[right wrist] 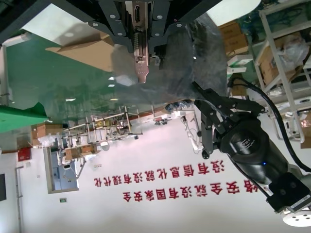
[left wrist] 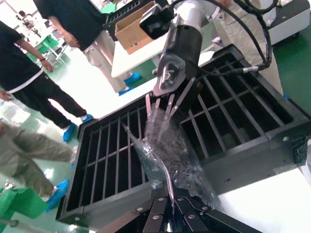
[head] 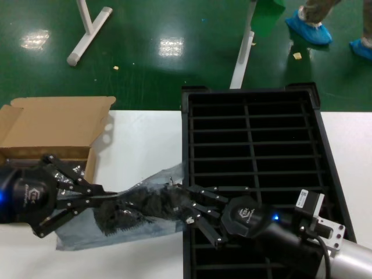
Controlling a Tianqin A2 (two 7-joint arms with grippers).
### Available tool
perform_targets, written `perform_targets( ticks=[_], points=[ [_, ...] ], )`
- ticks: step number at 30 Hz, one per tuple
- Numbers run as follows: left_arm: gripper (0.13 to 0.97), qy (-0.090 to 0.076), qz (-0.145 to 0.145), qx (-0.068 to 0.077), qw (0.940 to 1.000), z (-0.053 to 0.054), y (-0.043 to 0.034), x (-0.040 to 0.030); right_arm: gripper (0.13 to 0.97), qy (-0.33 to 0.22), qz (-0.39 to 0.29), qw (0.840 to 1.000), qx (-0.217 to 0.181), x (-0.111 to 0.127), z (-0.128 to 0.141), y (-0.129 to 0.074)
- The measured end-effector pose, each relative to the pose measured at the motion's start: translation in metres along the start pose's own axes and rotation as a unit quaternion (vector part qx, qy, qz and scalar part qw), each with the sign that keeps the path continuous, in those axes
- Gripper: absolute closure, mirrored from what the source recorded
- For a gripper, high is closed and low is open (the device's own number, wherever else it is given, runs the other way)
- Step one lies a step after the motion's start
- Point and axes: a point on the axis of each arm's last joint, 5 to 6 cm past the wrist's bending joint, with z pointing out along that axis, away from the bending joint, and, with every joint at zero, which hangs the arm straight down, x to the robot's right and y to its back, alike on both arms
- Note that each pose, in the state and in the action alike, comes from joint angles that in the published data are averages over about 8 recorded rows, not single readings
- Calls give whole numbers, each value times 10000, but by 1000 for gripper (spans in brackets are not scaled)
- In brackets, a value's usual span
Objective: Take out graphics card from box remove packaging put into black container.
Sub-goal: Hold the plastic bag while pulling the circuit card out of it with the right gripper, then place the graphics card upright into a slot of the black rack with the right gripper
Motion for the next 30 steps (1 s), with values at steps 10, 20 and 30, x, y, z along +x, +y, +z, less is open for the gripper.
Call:
perform_targets(
  ticks=[10, 20, 30],
  points=[
    [955, -104, -241, -111, 9996, -182, 206, 66, 903, 267, -192, 9994, -96, 99, -107, -66],
    [955, -180, -630, -217, 9976, -418, 653, 339, 903, 631, -495, 9962, -334, 233, -287, -247],
    [955, -372, -1017, 173, 9940, -457, 998, 620, 904, 1166, -1336, 9805, -845, 329, -609, -680]
  ],
)
